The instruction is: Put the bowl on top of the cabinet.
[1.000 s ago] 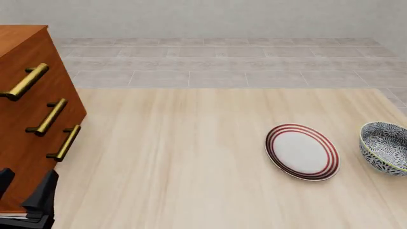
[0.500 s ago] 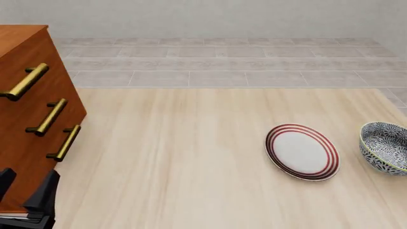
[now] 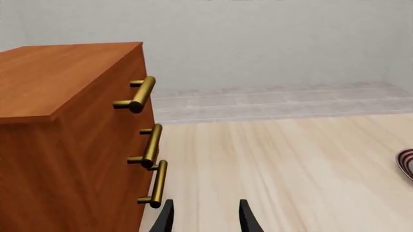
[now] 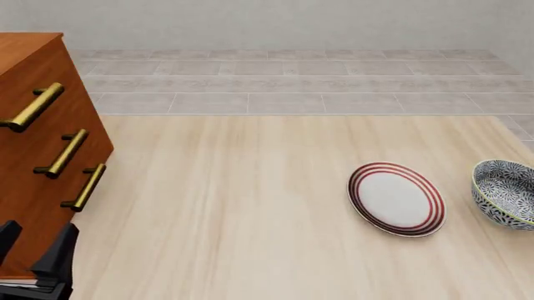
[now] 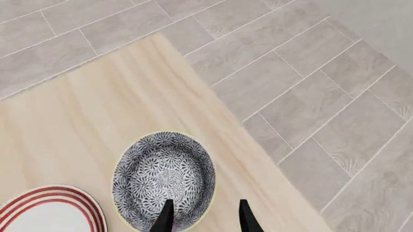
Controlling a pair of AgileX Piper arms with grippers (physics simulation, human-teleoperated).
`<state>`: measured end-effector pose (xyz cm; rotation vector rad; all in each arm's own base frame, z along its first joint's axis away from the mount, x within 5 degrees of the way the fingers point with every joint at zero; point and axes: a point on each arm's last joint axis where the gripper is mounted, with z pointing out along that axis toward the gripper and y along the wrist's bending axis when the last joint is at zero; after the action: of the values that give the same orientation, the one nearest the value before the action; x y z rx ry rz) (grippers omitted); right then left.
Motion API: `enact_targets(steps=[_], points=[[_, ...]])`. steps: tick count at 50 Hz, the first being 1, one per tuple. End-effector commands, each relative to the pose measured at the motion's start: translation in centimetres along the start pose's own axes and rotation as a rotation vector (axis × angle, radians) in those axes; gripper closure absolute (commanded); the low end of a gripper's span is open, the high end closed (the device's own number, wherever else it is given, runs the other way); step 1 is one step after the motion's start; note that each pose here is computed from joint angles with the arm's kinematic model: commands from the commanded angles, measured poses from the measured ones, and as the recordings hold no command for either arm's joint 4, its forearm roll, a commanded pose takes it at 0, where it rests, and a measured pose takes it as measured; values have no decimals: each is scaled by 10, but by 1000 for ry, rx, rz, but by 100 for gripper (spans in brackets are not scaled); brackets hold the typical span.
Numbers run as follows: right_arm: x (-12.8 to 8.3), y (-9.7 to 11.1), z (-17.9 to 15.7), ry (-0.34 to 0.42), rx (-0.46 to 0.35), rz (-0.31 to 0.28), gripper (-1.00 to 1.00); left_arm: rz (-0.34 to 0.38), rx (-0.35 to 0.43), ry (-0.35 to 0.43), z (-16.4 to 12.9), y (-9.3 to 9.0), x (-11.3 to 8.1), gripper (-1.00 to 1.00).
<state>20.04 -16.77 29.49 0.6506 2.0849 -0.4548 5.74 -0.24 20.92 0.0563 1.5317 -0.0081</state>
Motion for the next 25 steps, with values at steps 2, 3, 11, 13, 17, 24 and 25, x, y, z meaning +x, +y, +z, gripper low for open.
enact_targets(steps=[2,3,11,13,17,24,25], points=[[-16,10,10,27,-37,36,-100,-5,-3,-2,1,0,0,-100],[-16,10,10,27,-37,36,-100,-5,-3,-2,1,0,0,-100],[-24,11,17,42,-41,31,-100,-9,-4,1,1,0,0,-100],[-26,9,20,43,-34,32,-100,-10,-5,2,1,0,0,-100],[-25,10,26,55,-39,29,-100,-8,-3,3,1,0,0,-100],[-20,4,36,72,-22,26,-100,-8,-4,3,1,0,0,-100],[-19,5,38,76,-23,25,-100,-8,-4,3,1,0,0,-100]])
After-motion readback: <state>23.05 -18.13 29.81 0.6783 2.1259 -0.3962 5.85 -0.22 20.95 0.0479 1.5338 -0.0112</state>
